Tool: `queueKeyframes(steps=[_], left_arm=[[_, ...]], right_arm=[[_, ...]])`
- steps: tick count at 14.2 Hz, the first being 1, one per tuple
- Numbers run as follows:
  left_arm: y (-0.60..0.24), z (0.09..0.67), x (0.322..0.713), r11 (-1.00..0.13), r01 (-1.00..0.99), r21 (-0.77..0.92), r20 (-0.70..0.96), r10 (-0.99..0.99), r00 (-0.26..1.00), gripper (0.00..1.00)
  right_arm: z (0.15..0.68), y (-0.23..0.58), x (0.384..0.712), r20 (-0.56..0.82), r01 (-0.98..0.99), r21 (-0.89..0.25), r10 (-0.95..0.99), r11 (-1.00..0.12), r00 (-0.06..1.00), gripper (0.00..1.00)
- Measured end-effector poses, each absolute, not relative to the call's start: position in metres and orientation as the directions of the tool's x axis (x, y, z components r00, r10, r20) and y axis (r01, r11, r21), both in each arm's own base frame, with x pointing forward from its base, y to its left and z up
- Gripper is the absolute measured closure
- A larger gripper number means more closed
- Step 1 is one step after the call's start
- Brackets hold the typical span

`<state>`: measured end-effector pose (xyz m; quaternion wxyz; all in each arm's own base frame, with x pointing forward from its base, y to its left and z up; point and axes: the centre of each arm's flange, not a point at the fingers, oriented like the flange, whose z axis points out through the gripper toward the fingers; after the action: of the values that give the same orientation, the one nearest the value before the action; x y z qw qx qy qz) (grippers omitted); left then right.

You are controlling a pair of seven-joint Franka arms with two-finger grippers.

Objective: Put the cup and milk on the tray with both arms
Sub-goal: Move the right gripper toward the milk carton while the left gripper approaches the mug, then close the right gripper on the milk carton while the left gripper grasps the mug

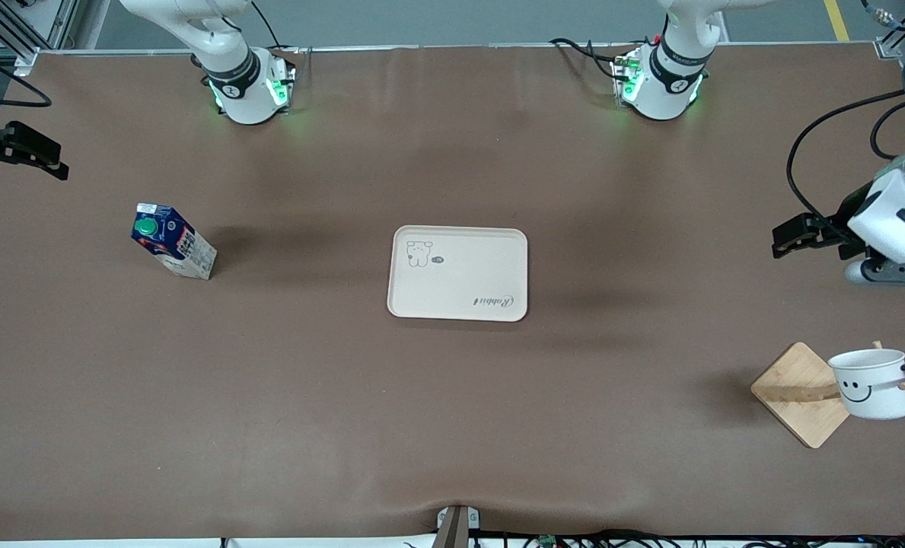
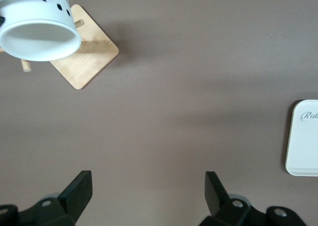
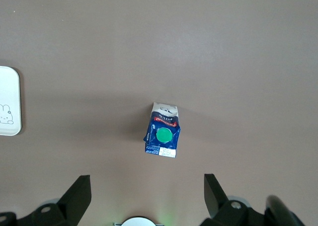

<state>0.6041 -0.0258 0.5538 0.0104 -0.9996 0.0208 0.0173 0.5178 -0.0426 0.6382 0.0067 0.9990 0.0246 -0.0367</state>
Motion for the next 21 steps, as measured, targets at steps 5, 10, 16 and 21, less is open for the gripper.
queueKeyframes(steps=[5, 10, 16, 21], left_arm=[[-0.013, 0.540, 0.622, -0.990, -0.057, -0.128, -0.037, -0.053, 0.998, 0.00], [0.003, 0.530, 0.647, -0.991, -0.027, -0.131, 0.074, -0.037, 0.997, 0.00], [0.029, 0.480, 0.678, -0.992, 0.083, -0.091, 0.250, 0.058, 0.966, 0.00], [0.018, 0.457, 0.687, -0.980, 0.193, -0.038, 0.291, 0.174, 0.941, 0.00]], right_arm=[[0.635, -0.048, 0.520, -0.078, 0.039, 0.012, 0.038, -0.999, 0.996, 0.00], [0.628, -0.048, 0.525, -0.086, 0.041, 0.012, 0.039, -0.999, 0.996, 0.00], [0.607, -0.054, 0.536, -0.120, 0.032, 0.011, 0.030, -0.999, 0.992, 0.00], [0.601, -0.048, 0.540, -0.132, 0.041, 0.005, 0.040, -0.999, 0.991, 0.00]])
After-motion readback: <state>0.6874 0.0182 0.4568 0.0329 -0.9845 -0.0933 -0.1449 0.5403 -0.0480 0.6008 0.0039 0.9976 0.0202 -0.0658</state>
